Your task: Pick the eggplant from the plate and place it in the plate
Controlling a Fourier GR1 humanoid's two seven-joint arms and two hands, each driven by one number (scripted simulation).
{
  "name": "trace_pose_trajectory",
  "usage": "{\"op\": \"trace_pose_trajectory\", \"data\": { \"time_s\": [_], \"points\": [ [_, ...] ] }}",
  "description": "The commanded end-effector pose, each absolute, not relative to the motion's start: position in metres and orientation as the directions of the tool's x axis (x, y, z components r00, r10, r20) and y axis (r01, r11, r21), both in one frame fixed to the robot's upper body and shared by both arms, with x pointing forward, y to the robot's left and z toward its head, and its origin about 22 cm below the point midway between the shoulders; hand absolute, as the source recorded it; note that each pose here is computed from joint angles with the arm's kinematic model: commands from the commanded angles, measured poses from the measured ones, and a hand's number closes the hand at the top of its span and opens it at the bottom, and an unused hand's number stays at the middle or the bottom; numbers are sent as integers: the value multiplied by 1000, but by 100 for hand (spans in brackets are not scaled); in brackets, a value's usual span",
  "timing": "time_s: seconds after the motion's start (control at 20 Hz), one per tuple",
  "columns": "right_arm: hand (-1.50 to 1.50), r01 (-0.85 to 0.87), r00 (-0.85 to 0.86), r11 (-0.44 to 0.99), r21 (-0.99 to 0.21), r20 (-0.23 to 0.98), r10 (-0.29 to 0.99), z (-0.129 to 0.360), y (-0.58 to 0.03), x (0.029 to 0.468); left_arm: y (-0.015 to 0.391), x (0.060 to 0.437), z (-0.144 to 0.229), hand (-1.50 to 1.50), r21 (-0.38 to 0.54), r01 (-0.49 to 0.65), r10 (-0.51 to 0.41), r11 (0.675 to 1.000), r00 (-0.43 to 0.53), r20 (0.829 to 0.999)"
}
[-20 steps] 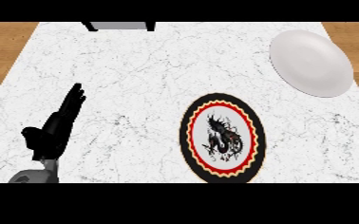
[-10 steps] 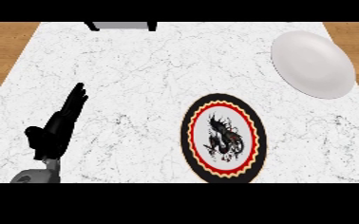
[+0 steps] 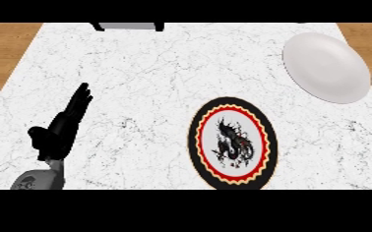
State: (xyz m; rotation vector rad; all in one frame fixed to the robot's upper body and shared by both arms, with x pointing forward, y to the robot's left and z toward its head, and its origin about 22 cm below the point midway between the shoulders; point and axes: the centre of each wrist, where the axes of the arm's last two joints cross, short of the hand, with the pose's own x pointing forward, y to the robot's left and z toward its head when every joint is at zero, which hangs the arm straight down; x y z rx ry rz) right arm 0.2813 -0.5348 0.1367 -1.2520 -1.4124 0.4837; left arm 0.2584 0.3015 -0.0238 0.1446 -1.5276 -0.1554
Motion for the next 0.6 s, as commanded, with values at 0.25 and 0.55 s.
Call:
{"op": "trace_pose_trajectory", "data": {
  "time_s": [0.25,0.55],
  "points": [
    [150,358,164,404,-842,483,860,120,-471,361,282,270,-14,0,187,24,-188,982,31,982],
    [150,311,178,416,-854,482,858,97,-446,381,296,266,-10,0,188,37,-190,981,31,981]
  ]
}}
